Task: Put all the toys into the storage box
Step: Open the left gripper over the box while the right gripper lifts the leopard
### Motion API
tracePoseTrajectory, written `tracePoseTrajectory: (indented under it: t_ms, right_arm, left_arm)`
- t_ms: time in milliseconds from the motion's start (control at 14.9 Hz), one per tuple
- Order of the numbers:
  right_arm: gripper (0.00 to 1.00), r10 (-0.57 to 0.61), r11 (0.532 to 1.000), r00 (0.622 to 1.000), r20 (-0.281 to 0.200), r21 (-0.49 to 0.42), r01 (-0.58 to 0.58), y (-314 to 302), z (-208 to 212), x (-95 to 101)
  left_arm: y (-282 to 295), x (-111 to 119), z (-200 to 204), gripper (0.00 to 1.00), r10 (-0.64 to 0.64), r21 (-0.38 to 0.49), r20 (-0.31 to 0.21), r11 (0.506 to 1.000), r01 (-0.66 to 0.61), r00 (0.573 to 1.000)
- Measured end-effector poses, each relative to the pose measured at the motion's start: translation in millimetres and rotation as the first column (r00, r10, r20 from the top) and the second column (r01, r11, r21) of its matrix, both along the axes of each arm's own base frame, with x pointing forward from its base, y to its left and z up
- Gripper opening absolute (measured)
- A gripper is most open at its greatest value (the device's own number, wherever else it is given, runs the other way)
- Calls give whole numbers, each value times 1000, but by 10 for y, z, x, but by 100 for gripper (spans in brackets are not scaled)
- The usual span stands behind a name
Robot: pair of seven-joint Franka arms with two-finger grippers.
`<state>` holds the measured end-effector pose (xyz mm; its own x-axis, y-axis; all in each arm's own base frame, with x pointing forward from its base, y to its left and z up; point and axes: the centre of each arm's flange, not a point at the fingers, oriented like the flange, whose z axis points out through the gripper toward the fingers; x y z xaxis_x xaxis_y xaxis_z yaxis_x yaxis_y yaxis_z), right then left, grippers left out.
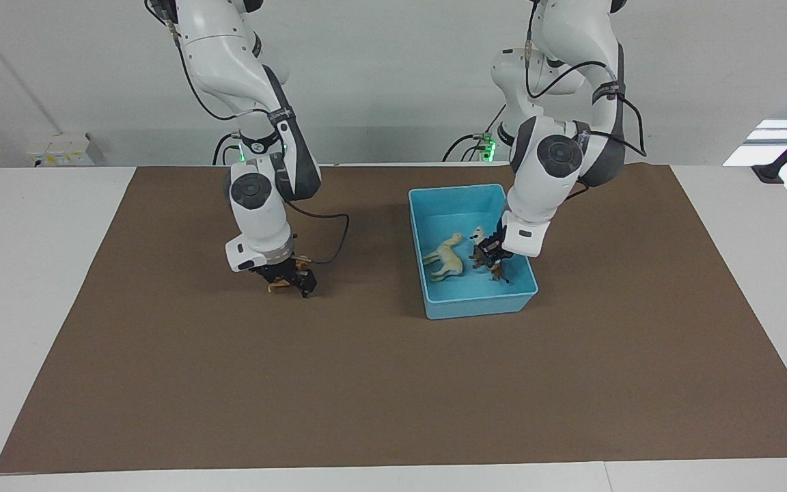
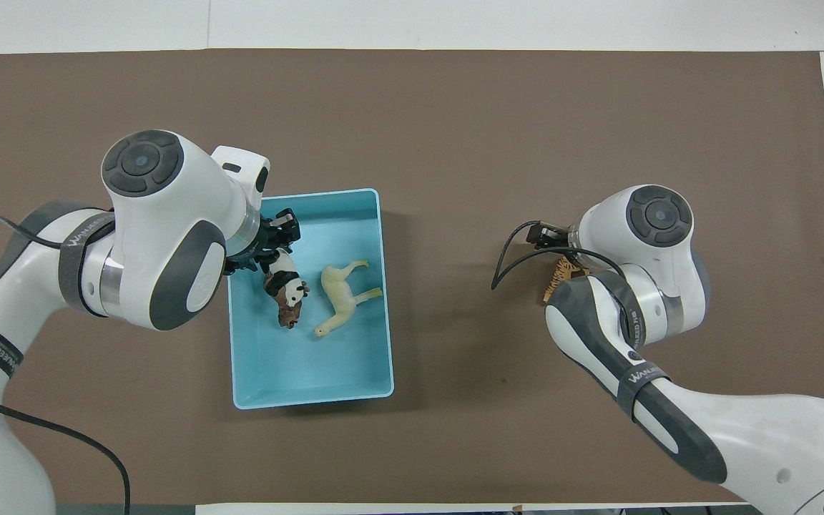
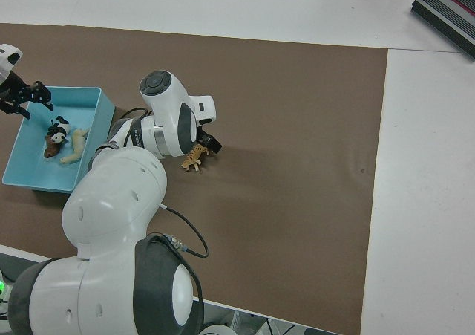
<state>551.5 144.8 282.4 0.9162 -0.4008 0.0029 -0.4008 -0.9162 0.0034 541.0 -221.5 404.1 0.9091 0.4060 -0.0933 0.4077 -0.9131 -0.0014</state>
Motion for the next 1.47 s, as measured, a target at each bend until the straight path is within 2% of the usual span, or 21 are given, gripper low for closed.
tracePoseTrajectory:
  t_ms: [67,268,402,603,670,871,938,1072,1206,1340,1474]
  right_arm:
    - [100,3,1000,1000,-16,-5,-3,44,-1,-32]
    - [100,-20,1000,999,-48,-19,19,270,18,-144]
    - [100,-6,999,996,-88,-45,2,399,29,-239]
    - [100,19,993,989,-143,-109,-35,403,85,-307]
    - [93,9,993,989,-150,-117,-26,409,95,-325]
    - [60,-23,992,990,-141,-125,5,548,70,-395]
    - [55,-19,993,992,-123,-121,3,601,72,-413]
    - [55,-7,995,997,-73,-98,-1,611,77,-462]
    - [55,-5,997,999,-42,-83,1,586,80,-511]
    - [55,-5,996,999,-44,-84,1,591,98,-496]
    - [55,-11,995,998,-69,-103,4,645,314,-352]
  left_arm:
    - [6,-2,29,100,1,-1,5,1000,-1,1000]
    - [17,-26,83,100,-3,2,-3,1000,3,1000]
    - [110,-65,217,100,-57,9,-35,998,57,998]
    - [751,-65,601,100,-181,-10,-60,984,180,982]
    - [1032,-66,710,100,-226,-23,-62,974,225,972]
    - [1663,-109,897,100,-352,-61,-62,935,349,934]
    - [1808,-131,930,100,-370,-71,-67,928,365,927]
    - [1939,-164,988,100,-382,-77,-67,923,377,922]
    - [1934,-167,1063,100,-393,-65,-60,919,389,918]
    - [1876,-155,1151,100,-414,-46,-63,910,411,908]
    - [1822,-134,1182,100,-431,-32,-91,902,430,898]
